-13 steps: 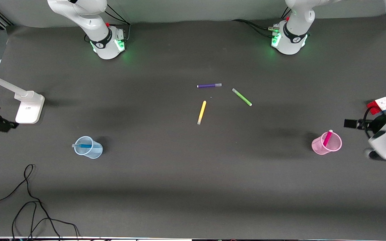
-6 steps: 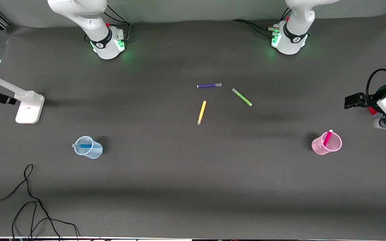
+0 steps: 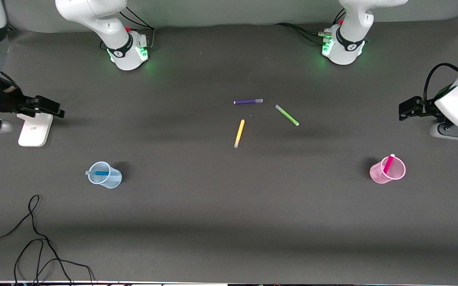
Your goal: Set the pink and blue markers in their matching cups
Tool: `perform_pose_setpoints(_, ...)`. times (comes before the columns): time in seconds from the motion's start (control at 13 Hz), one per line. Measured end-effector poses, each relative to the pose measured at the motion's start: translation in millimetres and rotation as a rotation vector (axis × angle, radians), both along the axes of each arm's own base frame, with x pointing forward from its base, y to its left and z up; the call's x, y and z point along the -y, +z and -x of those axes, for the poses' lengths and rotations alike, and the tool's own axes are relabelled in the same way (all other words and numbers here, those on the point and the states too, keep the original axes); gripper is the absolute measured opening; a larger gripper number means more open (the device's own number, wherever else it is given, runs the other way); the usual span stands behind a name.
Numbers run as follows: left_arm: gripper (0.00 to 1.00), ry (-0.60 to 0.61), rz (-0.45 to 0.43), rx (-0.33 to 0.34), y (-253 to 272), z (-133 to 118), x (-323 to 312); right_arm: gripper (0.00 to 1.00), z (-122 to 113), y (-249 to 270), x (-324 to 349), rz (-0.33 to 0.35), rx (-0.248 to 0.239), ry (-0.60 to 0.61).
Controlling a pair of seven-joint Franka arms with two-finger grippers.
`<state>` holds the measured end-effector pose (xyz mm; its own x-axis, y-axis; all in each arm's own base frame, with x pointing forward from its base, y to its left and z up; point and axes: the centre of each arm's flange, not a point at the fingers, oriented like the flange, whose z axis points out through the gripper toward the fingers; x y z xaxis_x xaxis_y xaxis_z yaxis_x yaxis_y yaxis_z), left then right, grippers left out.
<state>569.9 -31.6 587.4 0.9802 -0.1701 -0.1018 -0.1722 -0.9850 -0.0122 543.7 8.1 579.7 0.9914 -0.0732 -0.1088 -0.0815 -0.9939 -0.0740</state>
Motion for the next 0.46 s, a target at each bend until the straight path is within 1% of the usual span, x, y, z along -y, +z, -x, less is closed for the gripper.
perform_pose_setpoints(0.23,1.00,0.007,0.004,0.006,-3,4,-4,1.00,5,6,10,-0.009,-0.045,0.063)
perform_pose_setpoints(0.46,1.00,0.005,0.005,0.005,-3,6,-3,1.00,7,9,16,-0.015,-0.047,0.095)
